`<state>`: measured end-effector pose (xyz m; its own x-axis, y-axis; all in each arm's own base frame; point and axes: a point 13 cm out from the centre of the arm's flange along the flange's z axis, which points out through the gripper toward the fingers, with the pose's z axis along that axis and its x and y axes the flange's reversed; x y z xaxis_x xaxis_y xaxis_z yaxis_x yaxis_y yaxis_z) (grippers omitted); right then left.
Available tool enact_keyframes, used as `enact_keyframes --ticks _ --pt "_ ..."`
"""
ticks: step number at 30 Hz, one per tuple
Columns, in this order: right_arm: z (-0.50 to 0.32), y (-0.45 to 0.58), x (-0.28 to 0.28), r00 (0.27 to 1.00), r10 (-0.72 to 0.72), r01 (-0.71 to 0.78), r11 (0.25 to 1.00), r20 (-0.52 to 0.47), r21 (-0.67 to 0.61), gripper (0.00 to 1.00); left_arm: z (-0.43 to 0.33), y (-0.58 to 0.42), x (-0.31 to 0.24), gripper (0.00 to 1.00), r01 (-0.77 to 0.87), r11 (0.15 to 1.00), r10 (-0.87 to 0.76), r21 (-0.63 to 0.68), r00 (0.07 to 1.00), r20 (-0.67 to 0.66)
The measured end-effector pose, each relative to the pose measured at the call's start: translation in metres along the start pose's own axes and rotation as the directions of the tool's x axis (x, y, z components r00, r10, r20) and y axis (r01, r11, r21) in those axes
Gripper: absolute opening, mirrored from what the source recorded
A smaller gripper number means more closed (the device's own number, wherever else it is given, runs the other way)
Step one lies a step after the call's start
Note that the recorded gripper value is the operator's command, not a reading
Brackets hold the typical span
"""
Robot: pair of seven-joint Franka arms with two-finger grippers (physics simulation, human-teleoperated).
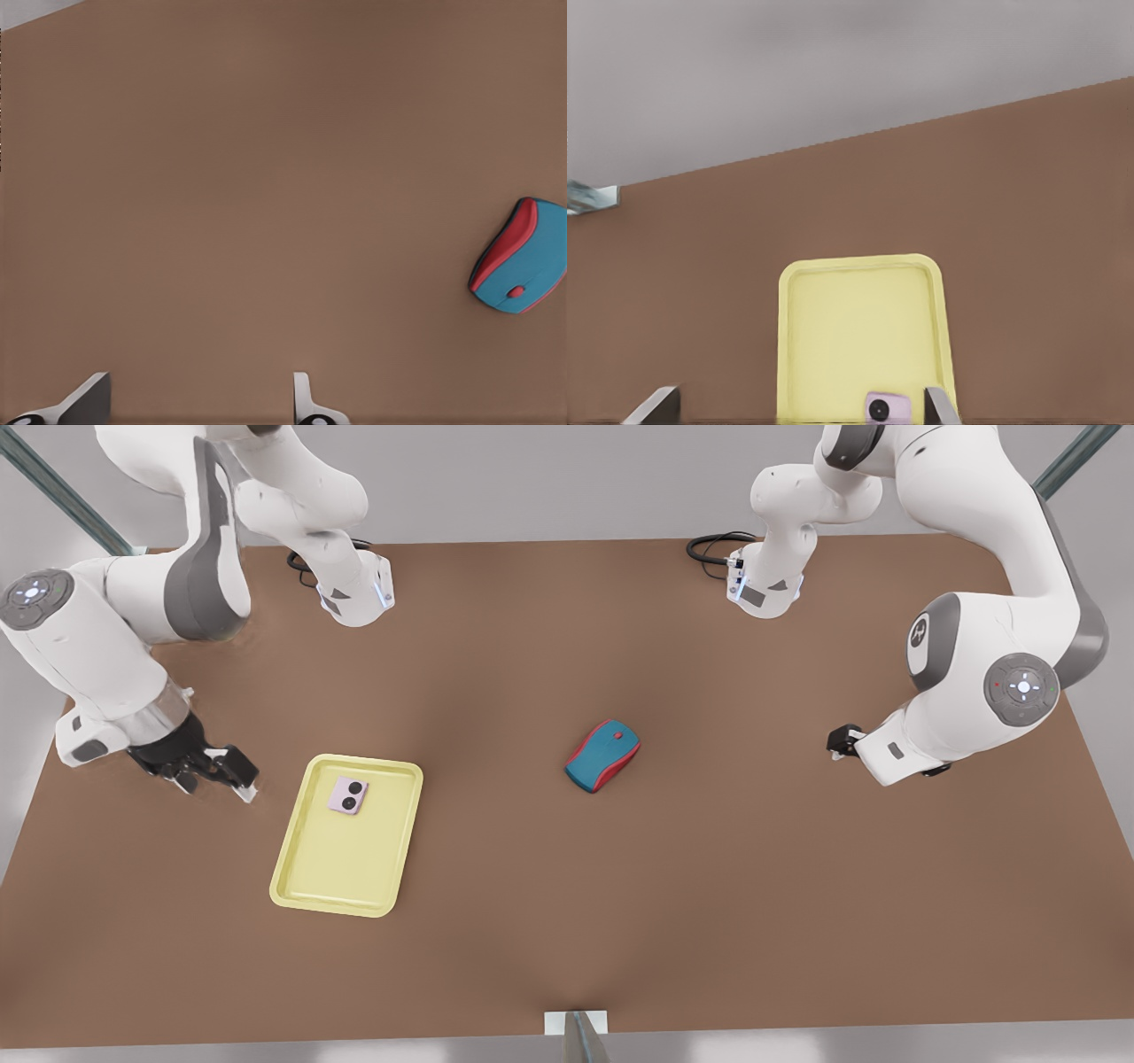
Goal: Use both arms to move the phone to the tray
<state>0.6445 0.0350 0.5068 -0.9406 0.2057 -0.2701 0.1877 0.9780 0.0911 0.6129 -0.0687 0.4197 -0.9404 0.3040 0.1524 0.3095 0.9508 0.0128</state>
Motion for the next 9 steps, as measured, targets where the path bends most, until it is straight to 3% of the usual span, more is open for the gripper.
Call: enact_keyframes --ticks 9 --pt "-0.024 -0.099 0.055 0.961 0.041 -0.015 0.996 -0.275 0.093 1.00 -0.028 0.000 -0.005 1.00 0.089 0.996 -0.089 0.008 0.994 0.066"
